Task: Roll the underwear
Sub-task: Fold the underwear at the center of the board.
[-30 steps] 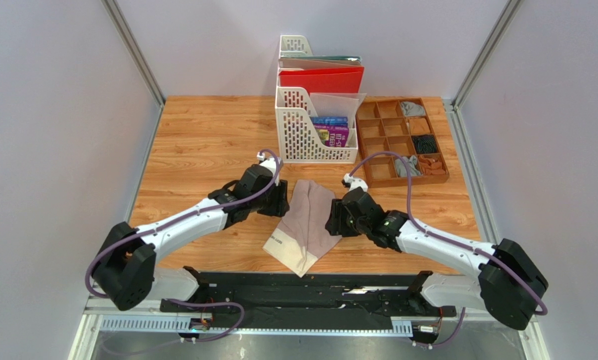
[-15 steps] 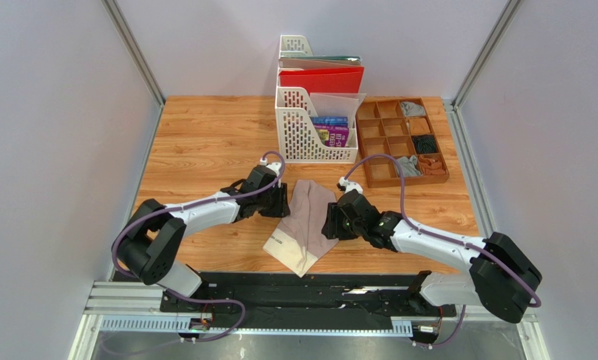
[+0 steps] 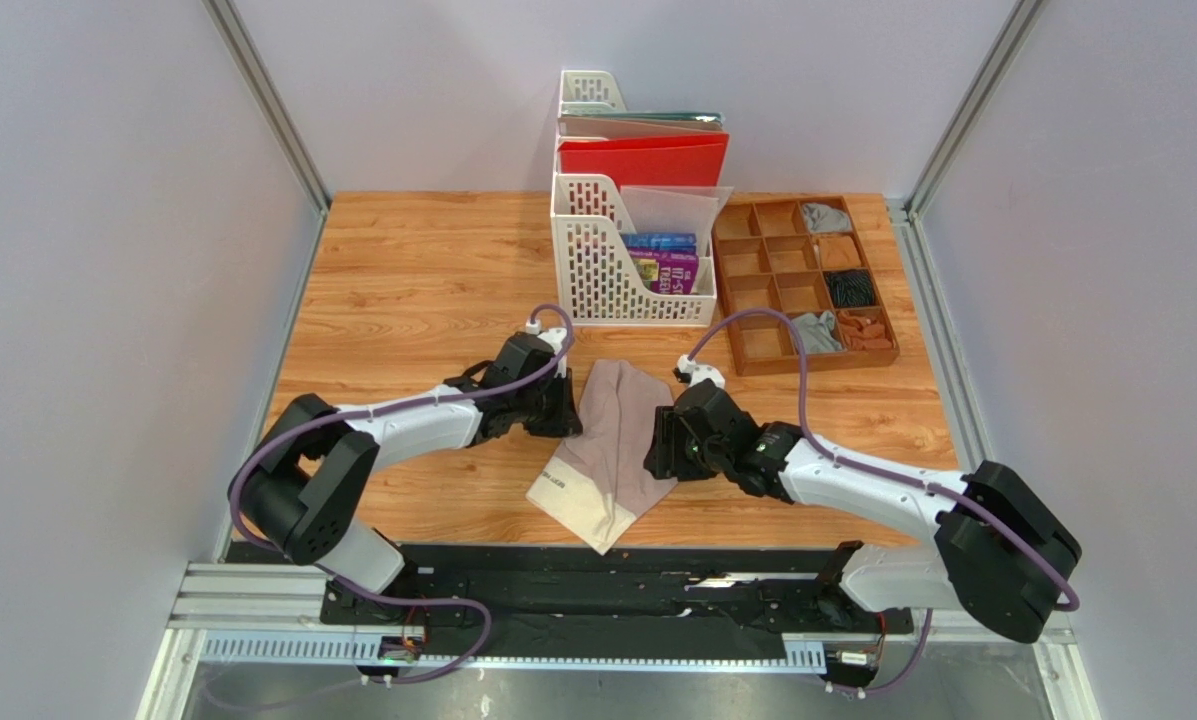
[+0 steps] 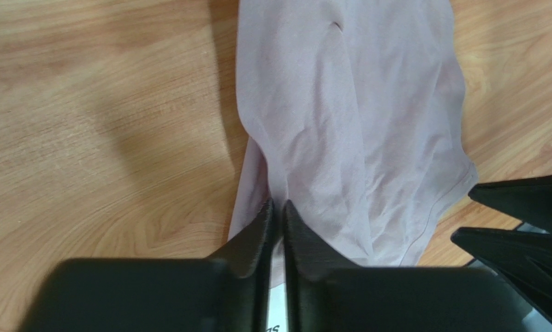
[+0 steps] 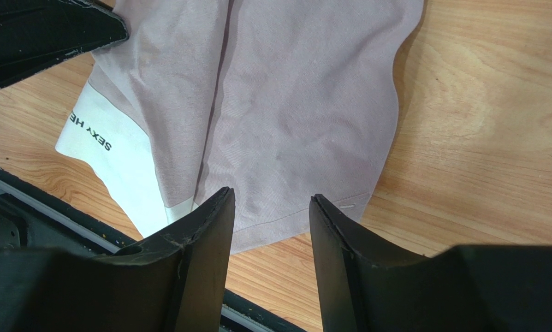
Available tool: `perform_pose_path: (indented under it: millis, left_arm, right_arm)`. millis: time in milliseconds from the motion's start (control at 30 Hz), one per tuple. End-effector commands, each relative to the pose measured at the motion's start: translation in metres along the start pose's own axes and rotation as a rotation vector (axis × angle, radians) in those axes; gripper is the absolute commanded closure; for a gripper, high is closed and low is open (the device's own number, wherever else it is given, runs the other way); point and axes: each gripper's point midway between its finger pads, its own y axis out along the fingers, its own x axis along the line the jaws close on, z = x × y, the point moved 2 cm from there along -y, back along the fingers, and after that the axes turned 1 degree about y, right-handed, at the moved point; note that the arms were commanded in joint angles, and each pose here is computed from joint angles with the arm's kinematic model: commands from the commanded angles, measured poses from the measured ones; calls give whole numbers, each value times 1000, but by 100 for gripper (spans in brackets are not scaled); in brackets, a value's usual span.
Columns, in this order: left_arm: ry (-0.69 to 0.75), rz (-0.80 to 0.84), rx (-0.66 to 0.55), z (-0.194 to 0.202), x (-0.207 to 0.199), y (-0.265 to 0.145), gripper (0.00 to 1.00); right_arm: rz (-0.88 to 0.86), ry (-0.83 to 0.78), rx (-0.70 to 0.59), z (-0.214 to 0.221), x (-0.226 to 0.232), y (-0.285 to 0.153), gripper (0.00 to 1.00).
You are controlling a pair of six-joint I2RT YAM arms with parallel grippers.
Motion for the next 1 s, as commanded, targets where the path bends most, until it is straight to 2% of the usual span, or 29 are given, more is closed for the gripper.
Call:
perform_pose_path:
  millis: [0,33,333,767,967]
  left_arm:
    - [14,76,-28,-9,-12,2,96]
    - [12,85,-28,-8,-14,2,100]
    - [28,208,-92,-35,-48,-14,100]
    - [147,272,-27,-27,-107,4,100]
    - [185,284,26,-16,-129,17,100]
  right_arm:
    - [-12,4,-29,-5,4,1,52]
    - [-6,3,-24,-3,2,2,52]
    - [38,7,-30,-1,-7,2,52]
    - [108,32,-99,-4,-26,-11,51]
    - [94,41,-151,-9,-28,-26,46]
